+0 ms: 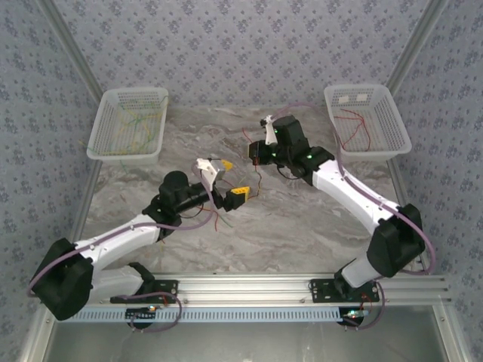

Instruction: Untangle the cables

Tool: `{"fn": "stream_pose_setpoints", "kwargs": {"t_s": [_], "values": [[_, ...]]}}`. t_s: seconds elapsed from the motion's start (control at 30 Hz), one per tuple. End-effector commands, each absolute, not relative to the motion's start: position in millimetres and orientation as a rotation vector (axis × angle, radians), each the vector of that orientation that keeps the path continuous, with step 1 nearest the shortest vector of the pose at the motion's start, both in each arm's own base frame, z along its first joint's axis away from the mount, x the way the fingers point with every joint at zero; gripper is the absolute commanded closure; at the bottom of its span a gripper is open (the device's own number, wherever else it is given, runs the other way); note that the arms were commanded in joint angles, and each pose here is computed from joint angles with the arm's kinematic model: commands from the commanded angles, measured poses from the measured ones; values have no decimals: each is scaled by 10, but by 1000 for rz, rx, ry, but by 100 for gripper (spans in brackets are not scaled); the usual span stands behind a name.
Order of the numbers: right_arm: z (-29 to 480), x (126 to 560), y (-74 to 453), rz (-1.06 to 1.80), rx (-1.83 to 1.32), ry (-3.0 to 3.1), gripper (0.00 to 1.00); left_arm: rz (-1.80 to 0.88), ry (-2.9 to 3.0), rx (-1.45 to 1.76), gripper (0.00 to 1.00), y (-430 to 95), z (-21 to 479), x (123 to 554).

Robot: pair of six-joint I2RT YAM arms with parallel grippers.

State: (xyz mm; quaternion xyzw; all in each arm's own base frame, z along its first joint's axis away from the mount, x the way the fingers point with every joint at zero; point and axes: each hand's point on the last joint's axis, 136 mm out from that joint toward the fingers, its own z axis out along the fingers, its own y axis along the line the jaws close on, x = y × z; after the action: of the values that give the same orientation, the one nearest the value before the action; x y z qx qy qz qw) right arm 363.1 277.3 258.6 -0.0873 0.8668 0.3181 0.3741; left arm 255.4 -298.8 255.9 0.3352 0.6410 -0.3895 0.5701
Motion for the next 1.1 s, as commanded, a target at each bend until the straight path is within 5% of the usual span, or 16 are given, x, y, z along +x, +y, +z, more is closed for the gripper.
{"fn": "stream_pose_setpoints", "kwargs": {"t_s": [0.0,0.3,0.37,0.53,0.57,1.07], "values": [[2780,3649,2669,823,-87,2170,100,-889,1408,856,1,-3099,2653,2585],[2819,3477,2776,894,-108,2157,100,-781,1414,793,1,-3159,2529,2947],[2814,3458,2802,916,-114,2151,100,-785,1404,799,8,-3188,2544,2973],[2832,3461,2794,905,-118,2143,100,-801,1410,843,91,-3283,2477,3000],[2835,3458,2790,901,-121,2144,100,-786,1418,824,100,-3258,2459,3026],[2608,3640,1624,514,193,2140,100,-738,1434,751,100,-2725,2678,2872]]}}
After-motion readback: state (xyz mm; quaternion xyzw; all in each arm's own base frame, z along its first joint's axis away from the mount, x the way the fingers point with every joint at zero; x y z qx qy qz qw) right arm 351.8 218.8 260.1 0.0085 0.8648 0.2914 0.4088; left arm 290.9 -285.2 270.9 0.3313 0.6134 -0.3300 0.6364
